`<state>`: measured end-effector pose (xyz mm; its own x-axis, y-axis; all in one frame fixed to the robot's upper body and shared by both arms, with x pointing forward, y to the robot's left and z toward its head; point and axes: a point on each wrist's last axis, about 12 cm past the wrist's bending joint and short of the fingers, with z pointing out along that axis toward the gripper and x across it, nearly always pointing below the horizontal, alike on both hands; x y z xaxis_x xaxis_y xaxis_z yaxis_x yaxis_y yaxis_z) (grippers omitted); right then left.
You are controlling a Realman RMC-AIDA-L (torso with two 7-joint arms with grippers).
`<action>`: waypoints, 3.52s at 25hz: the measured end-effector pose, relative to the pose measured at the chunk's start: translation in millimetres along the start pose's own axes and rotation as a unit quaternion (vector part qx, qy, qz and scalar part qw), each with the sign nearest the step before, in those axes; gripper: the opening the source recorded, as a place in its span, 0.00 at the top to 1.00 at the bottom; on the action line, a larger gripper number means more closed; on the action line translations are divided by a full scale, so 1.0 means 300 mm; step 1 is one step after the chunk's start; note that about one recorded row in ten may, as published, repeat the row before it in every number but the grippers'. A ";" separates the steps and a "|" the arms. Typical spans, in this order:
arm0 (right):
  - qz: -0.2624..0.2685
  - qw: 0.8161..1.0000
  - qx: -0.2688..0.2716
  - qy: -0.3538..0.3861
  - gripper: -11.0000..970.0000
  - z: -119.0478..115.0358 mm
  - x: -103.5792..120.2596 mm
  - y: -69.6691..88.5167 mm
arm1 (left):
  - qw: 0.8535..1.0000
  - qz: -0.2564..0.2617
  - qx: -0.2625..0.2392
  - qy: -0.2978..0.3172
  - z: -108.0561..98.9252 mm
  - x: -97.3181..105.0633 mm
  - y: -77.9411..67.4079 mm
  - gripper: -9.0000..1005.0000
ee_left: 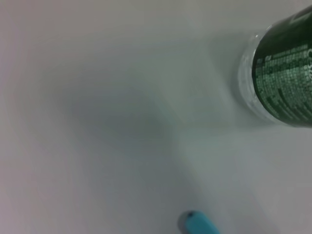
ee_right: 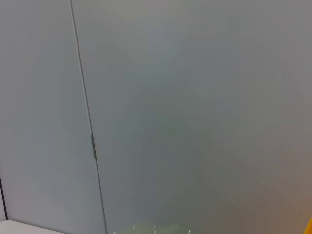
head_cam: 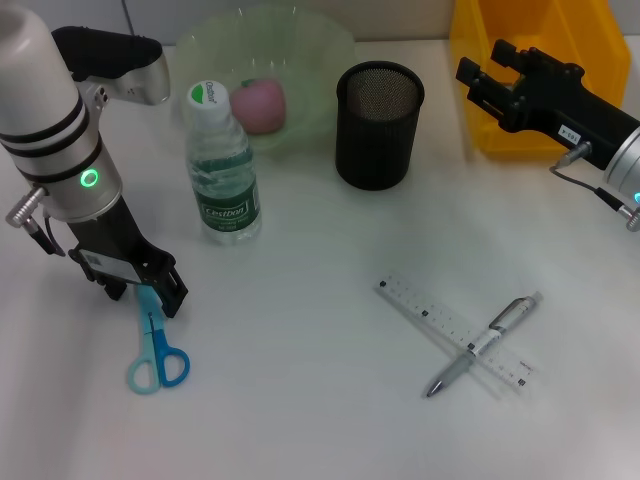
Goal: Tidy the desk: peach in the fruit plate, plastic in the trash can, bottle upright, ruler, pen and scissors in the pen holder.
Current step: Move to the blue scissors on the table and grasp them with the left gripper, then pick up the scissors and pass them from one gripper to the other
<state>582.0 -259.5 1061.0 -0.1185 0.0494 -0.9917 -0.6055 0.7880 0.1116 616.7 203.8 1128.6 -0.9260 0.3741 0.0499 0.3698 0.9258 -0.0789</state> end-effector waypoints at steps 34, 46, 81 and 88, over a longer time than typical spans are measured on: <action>0.000 1.000 0.000 0.000 0.42 0.000 0.002 0.002 | 0.999 0.026 -0.023 0.018 0.013 0.004 -0.023 0.45; 0.001 1.000 0.000 0.000 0.42 -0.001 0.003 0.003 | 0.999 0.034 -0.024 0.019 0.008 0.000 -0.034 0.78; 0.005 1.000 0.003 -0.016 0.43 -0.001 -0.015 -0.004 | 0.992 0.048 -0.050 -0.103 -0.236 0.035 -0.017 0.78; 0.008 0.999 -0.012 -0.039 0.43 -0.001 -0.034 0.007 | 0.987 0.037 -0.062 -0.143 -0.297 0.075 0.025 0.78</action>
<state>581.7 -258.7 1071.3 -0.0669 0.1115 -0.9915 -0.6221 0.7722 0.1289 605.3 224.0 1217.7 -0.8732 0.4264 -0.2358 0.4271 0.9028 0.0508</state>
